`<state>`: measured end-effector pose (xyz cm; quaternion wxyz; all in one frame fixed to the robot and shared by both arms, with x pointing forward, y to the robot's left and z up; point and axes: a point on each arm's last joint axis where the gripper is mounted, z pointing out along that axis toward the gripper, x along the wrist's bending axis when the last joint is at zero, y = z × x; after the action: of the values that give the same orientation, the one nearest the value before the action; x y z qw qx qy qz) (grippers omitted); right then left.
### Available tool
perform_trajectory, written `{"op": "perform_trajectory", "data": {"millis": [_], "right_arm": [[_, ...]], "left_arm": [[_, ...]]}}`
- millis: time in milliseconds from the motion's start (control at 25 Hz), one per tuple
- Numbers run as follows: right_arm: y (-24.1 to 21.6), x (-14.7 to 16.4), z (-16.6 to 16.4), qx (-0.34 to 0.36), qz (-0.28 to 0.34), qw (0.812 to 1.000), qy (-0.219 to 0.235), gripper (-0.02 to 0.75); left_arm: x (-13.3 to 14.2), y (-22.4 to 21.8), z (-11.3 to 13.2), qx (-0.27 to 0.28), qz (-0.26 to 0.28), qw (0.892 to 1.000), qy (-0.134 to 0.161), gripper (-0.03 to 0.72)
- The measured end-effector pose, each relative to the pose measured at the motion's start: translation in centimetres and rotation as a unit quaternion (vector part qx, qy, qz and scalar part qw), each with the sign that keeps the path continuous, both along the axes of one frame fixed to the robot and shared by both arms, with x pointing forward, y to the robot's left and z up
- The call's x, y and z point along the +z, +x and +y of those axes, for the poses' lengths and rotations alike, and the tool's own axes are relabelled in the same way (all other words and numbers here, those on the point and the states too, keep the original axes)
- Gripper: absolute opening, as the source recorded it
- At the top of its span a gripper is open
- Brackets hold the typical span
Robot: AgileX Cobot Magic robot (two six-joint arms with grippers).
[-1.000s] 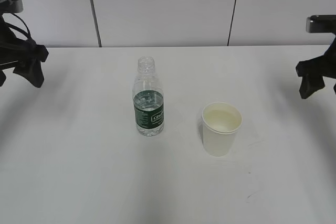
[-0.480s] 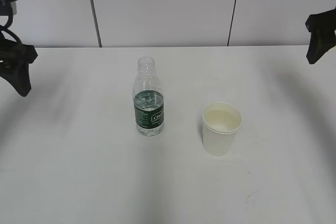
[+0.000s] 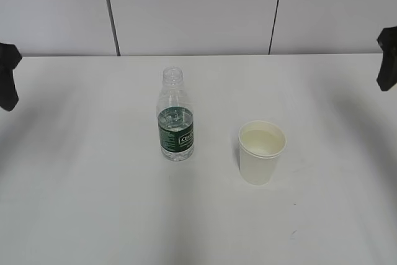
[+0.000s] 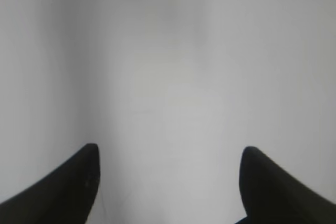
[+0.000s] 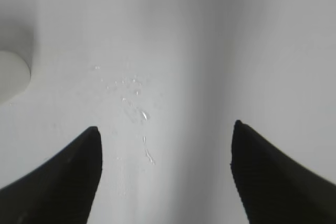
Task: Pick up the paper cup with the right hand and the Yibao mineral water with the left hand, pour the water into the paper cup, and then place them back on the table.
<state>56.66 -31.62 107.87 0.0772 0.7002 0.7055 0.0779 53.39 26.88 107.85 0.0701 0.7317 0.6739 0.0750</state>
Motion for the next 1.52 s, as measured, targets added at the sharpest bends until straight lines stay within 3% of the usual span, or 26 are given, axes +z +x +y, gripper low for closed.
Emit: {"op": "perform_trajectory", "data": {"millis": [360, 960, 1240, 1520], "right_arm": [[-6.8, -1.2, 0.4, 0.001, 0.032, 0.999, 0.003, 0.594], [-16.9, -0.6, 1.2, 0.0, -0.024, 1.0, 0.008, 0.593], [-20.7, -1.9, 1.4, 0.001, -0.04, 0.999, 0.007, 0.593], [-24.2, -4.2, 1.6, 0.002, -0.055, 0.998, 0.006, 0.593]], "left_arm": [[-0.6, -5.8, 0.7, 0.0, 0.013, 1.0, 0.001, 0.503], [-1.9, -15.2, 1.8, 0.0, -0.015, 1.0, -0.002, 0.503], [-2.8, -18.9, 2.2, 0.0, -0.044, 0.999, -0.008, 0.503], [-2.9, -22.3, 2.6, 0.0, -0.106, 0.994, -0.015, 0.502]]}}
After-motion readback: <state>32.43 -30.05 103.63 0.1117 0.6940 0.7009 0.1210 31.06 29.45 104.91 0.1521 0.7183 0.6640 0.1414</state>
